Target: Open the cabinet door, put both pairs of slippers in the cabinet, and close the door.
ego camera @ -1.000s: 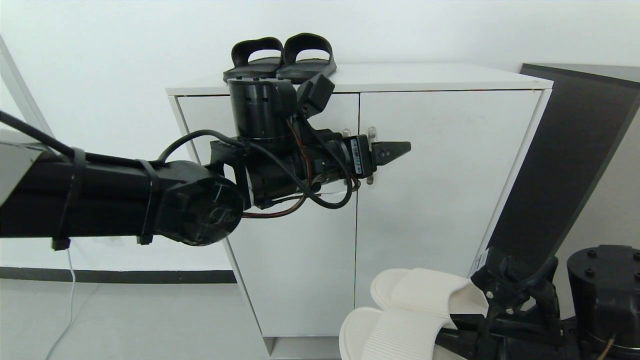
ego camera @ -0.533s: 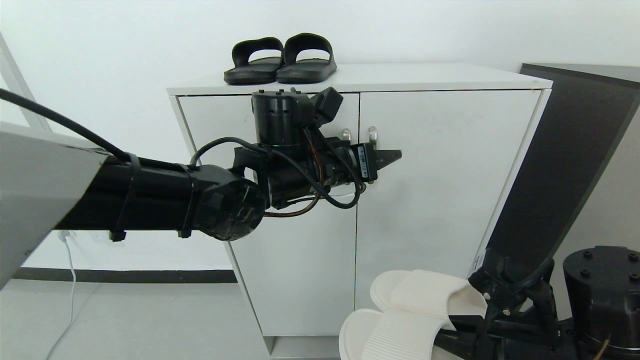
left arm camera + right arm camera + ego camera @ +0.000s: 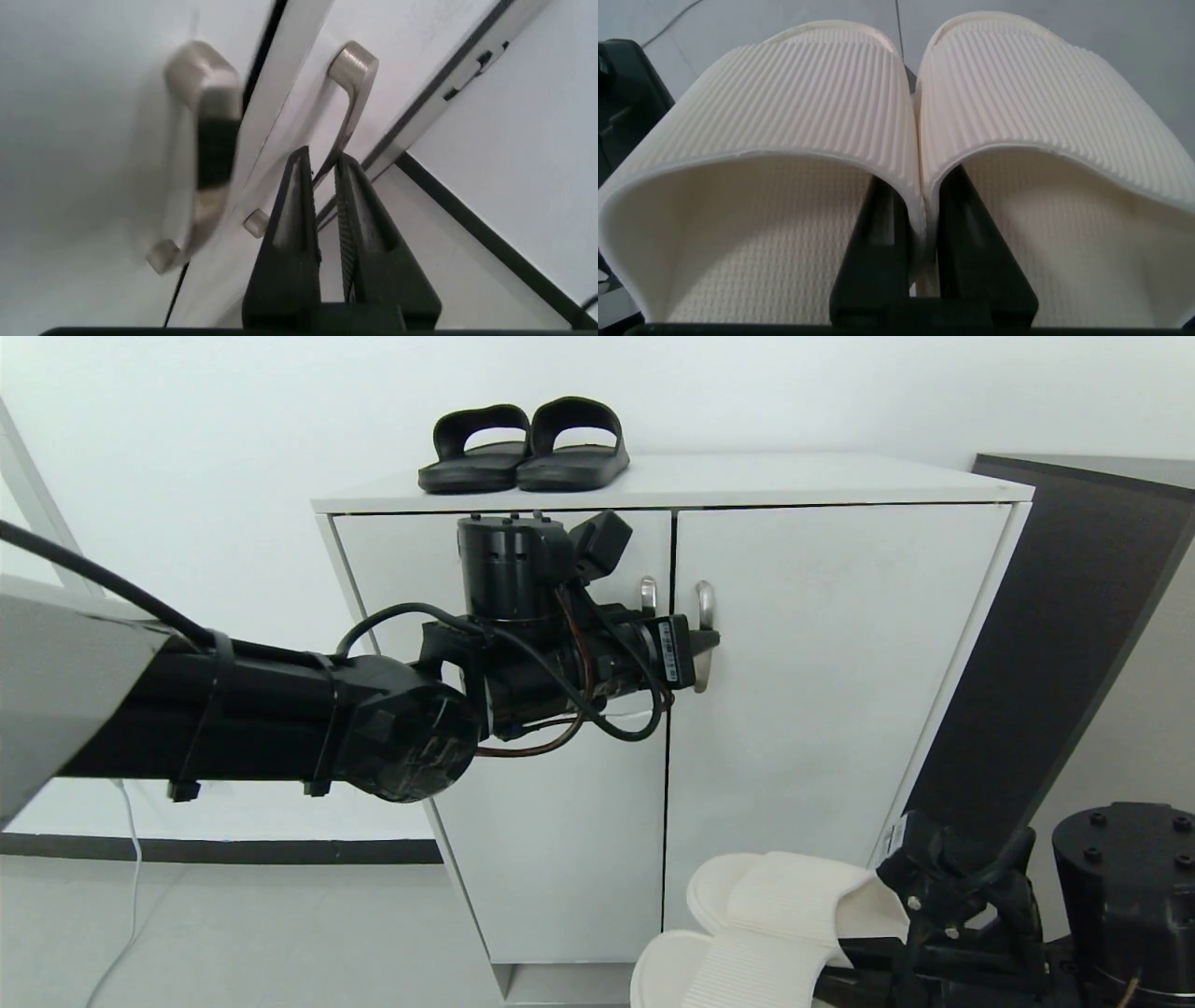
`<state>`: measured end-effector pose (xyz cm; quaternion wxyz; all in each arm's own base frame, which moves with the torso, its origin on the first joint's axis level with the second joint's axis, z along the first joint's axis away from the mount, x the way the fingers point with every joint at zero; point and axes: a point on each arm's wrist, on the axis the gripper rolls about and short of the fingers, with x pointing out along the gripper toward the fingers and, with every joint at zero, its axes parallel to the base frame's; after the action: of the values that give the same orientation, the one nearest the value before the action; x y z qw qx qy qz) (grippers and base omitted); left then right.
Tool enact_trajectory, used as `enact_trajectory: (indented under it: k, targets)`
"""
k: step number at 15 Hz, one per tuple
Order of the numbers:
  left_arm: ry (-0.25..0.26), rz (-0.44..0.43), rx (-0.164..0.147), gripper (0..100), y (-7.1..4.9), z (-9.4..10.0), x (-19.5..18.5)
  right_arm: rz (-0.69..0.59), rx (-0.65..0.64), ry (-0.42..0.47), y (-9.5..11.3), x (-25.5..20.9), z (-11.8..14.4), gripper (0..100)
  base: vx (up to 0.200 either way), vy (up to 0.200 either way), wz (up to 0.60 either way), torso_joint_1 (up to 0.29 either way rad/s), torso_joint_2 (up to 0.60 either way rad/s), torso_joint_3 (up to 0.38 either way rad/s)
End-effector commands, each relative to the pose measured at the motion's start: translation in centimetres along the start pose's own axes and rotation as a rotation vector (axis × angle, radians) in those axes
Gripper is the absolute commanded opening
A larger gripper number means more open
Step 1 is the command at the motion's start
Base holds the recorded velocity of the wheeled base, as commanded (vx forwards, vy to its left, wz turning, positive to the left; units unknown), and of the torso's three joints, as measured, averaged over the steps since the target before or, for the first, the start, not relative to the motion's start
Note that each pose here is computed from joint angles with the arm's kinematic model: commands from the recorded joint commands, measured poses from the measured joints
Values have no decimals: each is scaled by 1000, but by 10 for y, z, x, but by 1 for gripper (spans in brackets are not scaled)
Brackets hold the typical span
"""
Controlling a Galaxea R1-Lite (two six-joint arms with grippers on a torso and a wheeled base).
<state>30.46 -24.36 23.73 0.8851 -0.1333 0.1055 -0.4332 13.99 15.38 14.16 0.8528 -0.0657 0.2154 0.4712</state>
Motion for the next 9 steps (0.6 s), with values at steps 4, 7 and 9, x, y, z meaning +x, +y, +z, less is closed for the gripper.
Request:
enact_trajectory:
  k: [4,7,9]
  targets:
    - [15,-68,10,0,-39,-1,-36,81,-79,-11,3,-8,-14,0,0,0,0,0,0,0]
    - [20,-76,12,0,-45,-2,-46,108,-100,-1,4,-9,-18,0,0,0,0,0,0,0]
    - [23,-76,14,0,-47,-3,-58,111,-99,5,5,-9,-20,0,0,0,0,0,0,0]
